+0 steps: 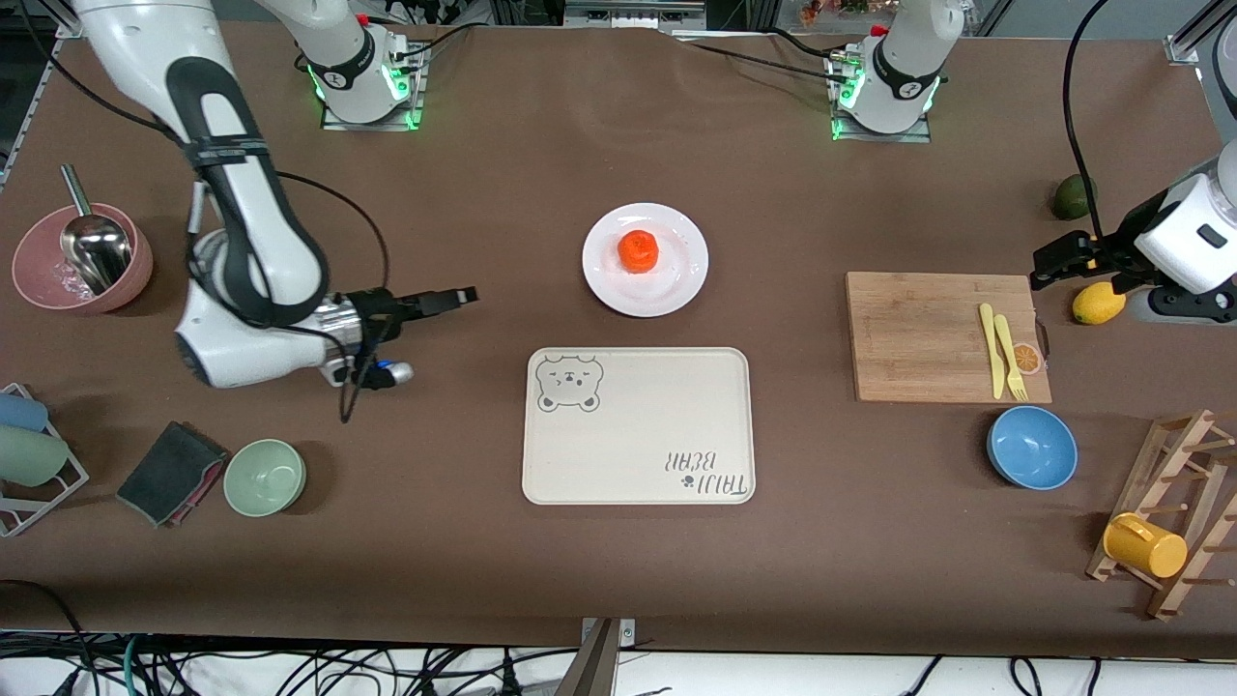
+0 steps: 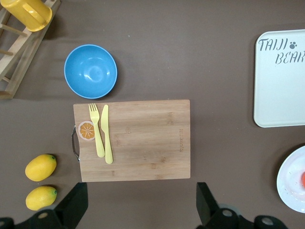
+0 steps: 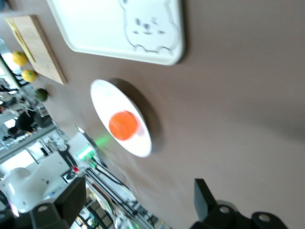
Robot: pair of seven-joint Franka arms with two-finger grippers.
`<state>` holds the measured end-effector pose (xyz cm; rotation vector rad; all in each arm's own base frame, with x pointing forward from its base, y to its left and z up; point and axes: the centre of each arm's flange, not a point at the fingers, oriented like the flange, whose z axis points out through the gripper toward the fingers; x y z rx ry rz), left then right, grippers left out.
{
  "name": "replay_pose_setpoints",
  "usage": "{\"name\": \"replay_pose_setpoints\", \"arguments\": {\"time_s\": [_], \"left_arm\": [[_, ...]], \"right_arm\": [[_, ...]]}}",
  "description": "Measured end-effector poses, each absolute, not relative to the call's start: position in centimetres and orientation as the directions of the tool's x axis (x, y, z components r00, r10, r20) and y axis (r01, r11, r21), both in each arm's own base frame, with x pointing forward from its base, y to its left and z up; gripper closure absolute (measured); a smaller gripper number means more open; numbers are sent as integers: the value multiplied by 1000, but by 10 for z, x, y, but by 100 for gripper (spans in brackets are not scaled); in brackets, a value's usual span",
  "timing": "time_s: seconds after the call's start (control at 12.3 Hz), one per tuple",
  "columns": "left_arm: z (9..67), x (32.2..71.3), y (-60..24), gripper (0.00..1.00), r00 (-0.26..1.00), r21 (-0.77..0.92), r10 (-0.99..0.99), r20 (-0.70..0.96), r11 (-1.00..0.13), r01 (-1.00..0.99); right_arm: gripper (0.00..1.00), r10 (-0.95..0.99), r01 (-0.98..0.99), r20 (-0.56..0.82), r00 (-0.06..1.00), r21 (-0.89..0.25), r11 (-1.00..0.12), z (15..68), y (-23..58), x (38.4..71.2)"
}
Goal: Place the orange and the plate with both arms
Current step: 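Move the right gripper to the white plate's rim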
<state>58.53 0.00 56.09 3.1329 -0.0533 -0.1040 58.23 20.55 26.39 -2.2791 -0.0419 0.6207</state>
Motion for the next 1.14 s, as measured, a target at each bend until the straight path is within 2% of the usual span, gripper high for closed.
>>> {"name": "replay_pose_setpoints", "arguments": {"time_s": [0.32, 0.73, 1.14], "left_arm": [[559, 585, 12, 0, 998, 20, -9, -67, -1000, -8], [559, 585, 14, 0, 998, 20, -7, -68, -1000, -5], [558, 586, 14, 0, 998, 20, -6, -66, -1000, -5]], "right_arm": [[0, 298, -101, -360, 884, -770, -630, 210, 222, 551], [0, 292, -108, -323, 900, -816, -568, 162, 261, 535], [0, 300, -59, -291, 909, -800, -597, 142, 307, 514]]}}
